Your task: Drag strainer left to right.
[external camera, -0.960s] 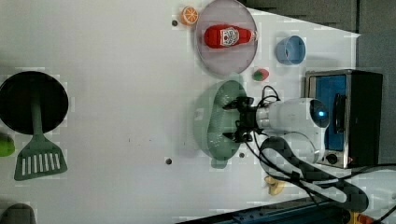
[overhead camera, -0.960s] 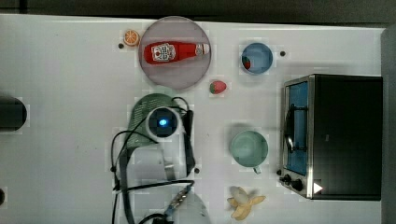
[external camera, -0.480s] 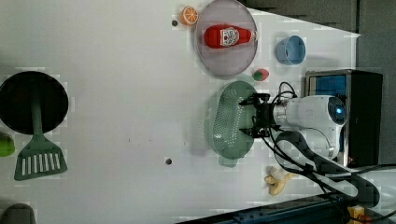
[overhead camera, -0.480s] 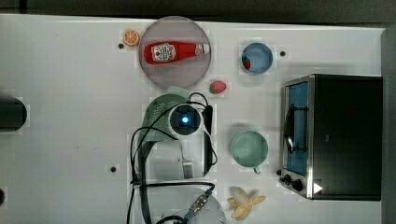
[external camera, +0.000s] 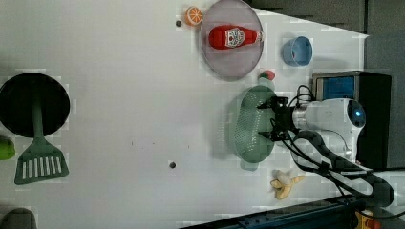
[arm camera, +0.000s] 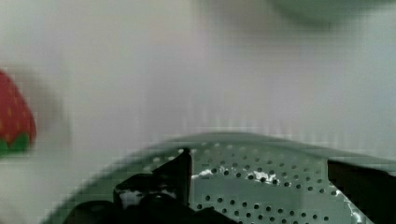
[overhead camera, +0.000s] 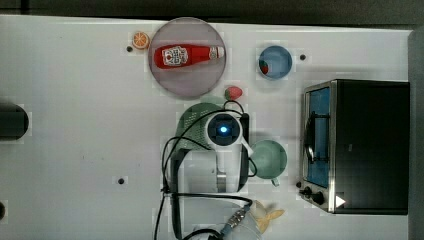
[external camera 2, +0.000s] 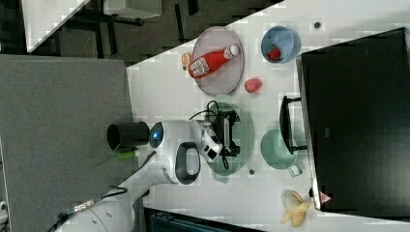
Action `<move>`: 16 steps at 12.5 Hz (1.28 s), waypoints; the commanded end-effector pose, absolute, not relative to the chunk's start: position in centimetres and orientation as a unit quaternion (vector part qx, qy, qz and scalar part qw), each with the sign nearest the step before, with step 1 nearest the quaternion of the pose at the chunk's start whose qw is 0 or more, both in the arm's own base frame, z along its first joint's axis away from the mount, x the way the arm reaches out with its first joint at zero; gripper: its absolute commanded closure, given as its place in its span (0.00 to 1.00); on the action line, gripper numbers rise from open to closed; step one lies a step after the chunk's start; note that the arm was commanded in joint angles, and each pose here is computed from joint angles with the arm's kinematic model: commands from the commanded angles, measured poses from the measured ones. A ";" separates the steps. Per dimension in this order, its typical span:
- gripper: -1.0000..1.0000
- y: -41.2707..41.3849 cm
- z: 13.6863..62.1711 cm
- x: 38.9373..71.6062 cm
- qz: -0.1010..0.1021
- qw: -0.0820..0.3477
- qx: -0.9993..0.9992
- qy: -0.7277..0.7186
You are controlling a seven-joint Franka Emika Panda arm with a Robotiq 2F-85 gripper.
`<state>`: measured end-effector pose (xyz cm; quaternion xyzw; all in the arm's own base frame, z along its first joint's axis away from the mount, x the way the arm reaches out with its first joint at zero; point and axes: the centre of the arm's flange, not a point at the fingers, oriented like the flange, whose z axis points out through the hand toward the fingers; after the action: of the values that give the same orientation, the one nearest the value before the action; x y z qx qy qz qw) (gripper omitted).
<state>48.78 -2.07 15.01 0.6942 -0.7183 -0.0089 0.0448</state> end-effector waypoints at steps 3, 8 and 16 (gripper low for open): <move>0.00 -5.8 16.0 48.8 -0.004 0.046 0.704 -0.708; 0.00 -8.2 16.3 48.7 0.007 0.046 0.717 -0.695; 0.00 -4.1 32.9 51.6 0.011 0.015 0.871 -0.491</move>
<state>48.44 -4.09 25.70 0.8246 -0.5601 -0.0568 0.0558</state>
